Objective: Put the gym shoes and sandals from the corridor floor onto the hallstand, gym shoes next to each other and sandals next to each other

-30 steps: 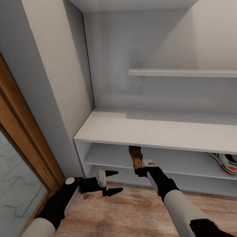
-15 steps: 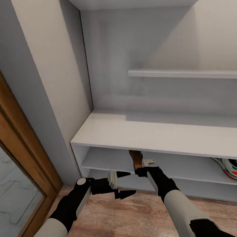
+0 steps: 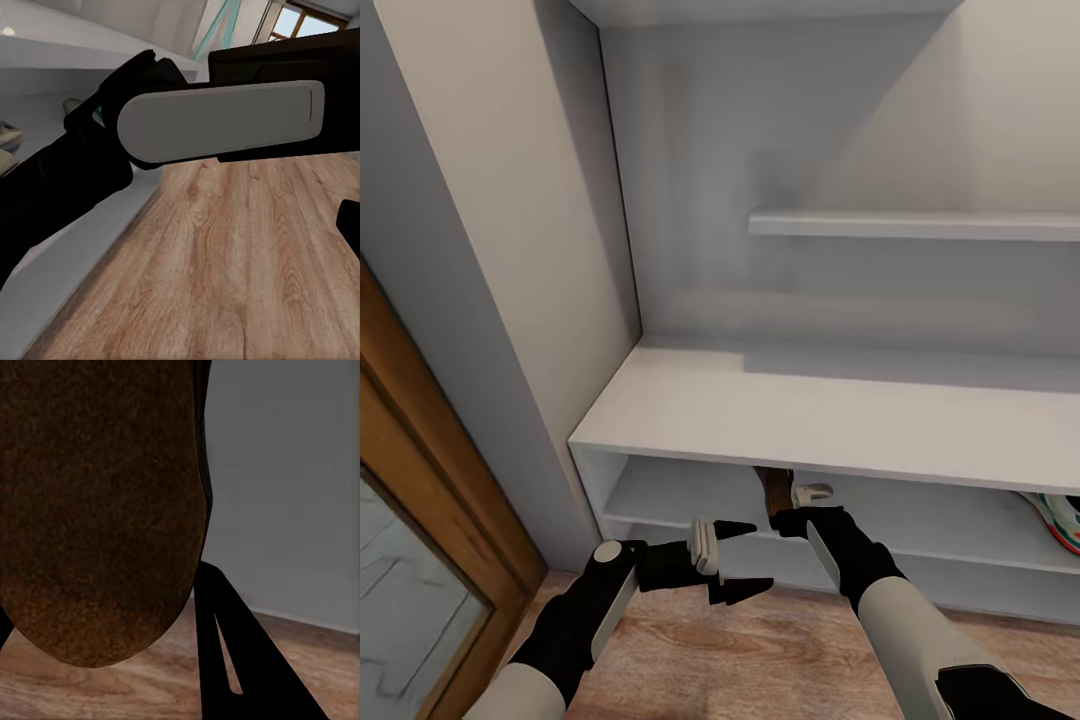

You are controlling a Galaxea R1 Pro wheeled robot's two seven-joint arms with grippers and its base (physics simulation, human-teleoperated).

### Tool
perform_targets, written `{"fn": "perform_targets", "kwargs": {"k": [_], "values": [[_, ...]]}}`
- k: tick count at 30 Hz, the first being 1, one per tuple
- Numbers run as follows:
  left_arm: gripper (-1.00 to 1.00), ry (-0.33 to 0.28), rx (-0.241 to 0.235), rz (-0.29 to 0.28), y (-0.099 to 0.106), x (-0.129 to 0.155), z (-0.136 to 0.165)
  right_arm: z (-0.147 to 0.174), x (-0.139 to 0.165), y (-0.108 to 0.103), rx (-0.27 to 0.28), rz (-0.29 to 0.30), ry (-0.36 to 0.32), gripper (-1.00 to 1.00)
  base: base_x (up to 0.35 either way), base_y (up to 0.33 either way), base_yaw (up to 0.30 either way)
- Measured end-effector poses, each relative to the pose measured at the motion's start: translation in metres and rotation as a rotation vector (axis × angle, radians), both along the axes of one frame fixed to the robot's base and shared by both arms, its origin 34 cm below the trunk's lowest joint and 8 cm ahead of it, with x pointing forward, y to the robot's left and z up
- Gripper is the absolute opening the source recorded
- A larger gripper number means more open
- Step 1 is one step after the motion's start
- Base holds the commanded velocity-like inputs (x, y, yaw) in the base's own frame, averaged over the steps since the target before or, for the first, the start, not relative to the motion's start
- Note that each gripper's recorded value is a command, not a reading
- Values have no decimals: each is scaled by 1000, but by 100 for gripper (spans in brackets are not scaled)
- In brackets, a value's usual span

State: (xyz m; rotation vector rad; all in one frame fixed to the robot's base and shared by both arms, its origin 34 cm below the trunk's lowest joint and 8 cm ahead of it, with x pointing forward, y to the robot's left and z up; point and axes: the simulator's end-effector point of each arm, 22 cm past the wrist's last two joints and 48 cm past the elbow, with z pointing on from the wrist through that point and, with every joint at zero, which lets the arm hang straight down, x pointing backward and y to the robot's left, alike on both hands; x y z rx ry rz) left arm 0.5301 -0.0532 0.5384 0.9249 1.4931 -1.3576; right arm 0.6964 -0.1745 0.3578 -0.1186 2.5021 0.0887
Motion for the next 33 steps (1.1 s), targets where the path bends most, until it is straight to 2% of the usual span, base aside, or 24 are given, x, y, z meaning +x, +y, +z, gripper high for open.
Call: {"fn": "perform_targets", "kwargs": {"k": [20,33], "values": [[100,15,1,-2,0,-1,-7,-8,-2,0,0,0,12,-100,2,0,0],[100,15,-3,-3,-2,-2,-6,-8,-2,0,0,0,12,-100,84,0,0]]}}
